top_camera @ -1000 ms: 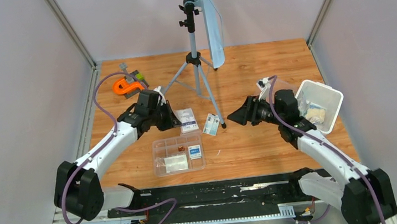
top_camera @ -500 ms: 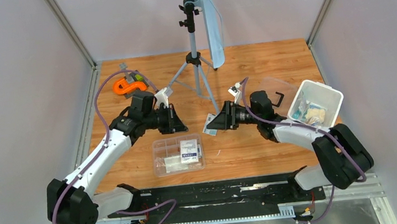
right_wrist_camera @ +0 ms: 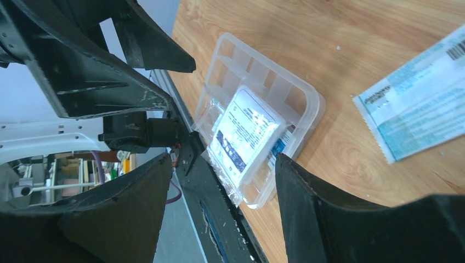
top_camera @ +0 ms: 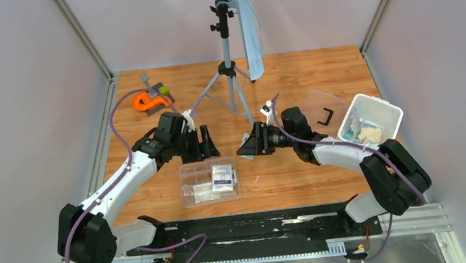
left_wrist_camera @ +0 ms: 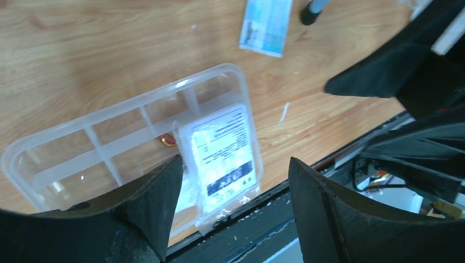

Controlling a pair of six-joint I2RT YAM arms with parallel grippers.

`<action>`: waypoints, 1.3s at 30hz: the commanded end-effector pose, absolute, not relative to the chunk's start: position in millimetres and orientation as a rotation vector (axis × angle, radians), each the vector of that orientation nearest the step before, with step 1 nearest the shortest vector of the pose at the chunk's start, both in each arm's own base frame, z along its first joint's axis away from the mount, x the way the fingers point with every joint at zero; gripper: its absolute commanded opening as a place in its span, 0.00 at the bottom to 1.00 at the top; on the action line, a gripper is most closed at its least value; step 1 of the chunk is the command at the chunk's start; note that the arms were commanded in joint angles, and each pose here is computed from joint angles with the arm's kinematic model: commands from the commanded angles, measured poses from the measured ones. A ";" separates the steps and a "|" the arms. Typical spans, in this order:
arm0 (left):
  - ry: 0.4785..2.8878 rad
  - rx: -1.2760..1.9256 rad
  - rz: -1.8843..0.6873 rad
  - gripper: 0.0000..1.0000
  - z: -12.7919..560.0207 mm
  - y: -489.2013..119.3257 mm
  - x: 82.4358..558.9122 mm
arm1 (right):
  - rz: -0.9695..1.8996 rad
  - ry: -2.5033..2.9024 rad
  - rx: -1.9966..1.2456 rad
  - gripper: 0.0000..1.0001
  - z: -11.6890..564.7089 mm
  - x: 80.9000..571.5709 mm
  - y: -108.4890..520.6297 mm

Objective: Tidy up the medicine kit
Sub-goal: Pick up the medical item from the medicine box compartment.

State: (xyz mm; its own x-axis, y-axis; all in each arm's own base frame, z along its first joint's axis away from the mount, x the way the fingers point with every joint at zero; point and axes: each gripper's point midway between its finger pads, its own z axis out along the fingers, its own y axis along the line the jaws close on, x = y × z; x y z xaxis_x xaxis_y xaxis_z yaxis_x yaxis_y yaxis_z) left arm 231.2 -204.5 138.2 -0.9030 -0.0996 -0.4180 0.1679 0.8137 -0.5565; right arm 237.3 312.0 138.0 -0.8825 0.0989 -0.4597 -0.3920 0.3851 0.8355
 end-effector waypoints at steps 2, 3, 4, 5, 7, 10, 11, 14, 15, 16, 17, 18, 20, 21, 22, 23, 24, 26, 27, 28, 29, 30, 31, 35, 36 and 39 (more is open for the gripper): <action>2.637 -0.006 -0.750 0.74 102.9 -194.0 227.2 | 1.397 2.170 -0.285 0.67 149.0 245.3 306.1; 2.673 -0.005 -0.750 0.72 92.6 -195.2 225.2 | 1.395 2.171 -0.286 0.67 148.9 245.2 305.9; 2.689 0.012 -0.788 0.69 87.6 -199.6 221.7 | 1.395 2.176 -0.286 0.67 148.0 245.3 305.9; 2.716 0.011 -0.799 0.68 80.2 -201.5 219.5 | 1.396 2.177 -0.290 0.67 148.7 245.3 306.4; 2.726 0.012 -0.831 0.65 75.0 -206.1 217.1 | 1.394 2.178 -0.288 0.67 148.8 246.1 306.7; 2.729 0.016 -0.818 0.61 71.4 -206.3 216.9 | 1.390 2.175 -0.287 0.66 149.7 247.0 307.1; 2.734 0.026 -0.808 0.61 70.1 -205.7 216.7 | 1.390 2.175 -0.287 0.66 150.0 247.1 307.2; 2.759 0.060 -0.783 0.58 64.4 -206.4 214.4 | 1.390 2.176 -0.289 0.66 150.2 248.3 308.1; 2.760 0.071 -0.774 0.55 63.4 -206.5 214.9 | 1.390 2.177 -0.290 0.66 150.0 248.7 308.5; 2.769 0.077 -0.770 0.54 61.0 -207.6 214.1 | 1.391 2.179 -0.293 0.66 150.0 248.6 309.2; 2.765 0.083 -0.776 0.50 61.2 -209.4 214.9 | 1.392 2.181 -0.293 0.66 149.9 248.9 309.7; 2.771 0.088 -0.777 0.48 59.6 -210.9 213.9 | 1.390 2.183 -0.294 0.66 149.3 249.3 309.7; 2.770 0.097 -0.784 0.40 59.5 -214.4 214.1 | 1.391 2.185 -0.296 0.66 149.9 249.1 310.6; 2.767 0.095 -0.785 0.33 60.4 -215.3 215.5 | 1.388 2.186 -0.295 0.66 149.4 249.3 310.7; 2.768 0.094 -0.784 0.27 60.3 -215.7 215.6 | 1.386 2.189 -0.295 0.66 148.4 248.9 310.7; 2.765 0.093 -0.775 0.13 62.5 -215.5 217.3 | 1.385 2.191 -0.294 0.66 148.1 248.7 310.7; 2.759 0.091 -0.768 0.06 65.6 -214.7 217.8 | 1.385 2.196 -0.292 0.66 147.2 248.5 310.5; 2.729 0.083 -0.753 0.00 77.7 -212.8 221.4 | 1.385 2.202 -0.291 0.66 145.3 247.5 310.4; 2.716 0.080 -0.748 0.00 84.3 -212.1 222.9 | 1.387 2.208 -0.289 0.66 143.4 246.5 310.4; 2.676 0.088 -0.767 0.00 97.5 -213.8 225.6 | 1.390 2.215 -0.283 0.66 141.5 245.5 310.7; 2.670 0.094 -0.781 0.00 103.2 -214.3 223.8 | 1.395 2.220 -0.274 0.66 140.3 245.1 311.2; 2.636 0.107 -0.813 0.00 116.5 -217.3 224.8 | 1.407 2.222 -0.274 0.66 139.6 243.8 312.9; 2.632 0.111 -0.826 0.00 121.1 -217.9 223.2 | 1.426 2.217 -0.276 0.66 140.1 243.1 315.8; 2.563 0.135 -0.949 0.00 151.4 -229.8 221.1 | 1.503 2.198 -0.300 0.66 143.7 235.9 329.0; 2.539 0.137 -0.997 0.00 159.0 -235.2 221.3 | 1.511 2.204 -0.302 0.66 142.5 234.6 331.7; 2.491 0.140 -1.071 0.00 171.1 -242.8 221.7 | 1.549 2.207 -0.343 0.66 145.6 228.0 342.4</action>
State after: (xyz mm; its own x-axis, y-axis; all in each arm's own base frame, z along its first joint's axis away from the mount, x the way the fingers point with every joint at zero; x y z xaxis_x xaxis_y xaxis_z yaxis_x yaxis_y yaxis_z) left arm 221.6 -226.6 141.1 -0.9182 -0.0536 -0.3925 0.2083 0.7774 -0.5935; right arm 229.3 321.3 120.1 -0.8973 0.0540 -0.4380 -0.3725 0.4398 0.8172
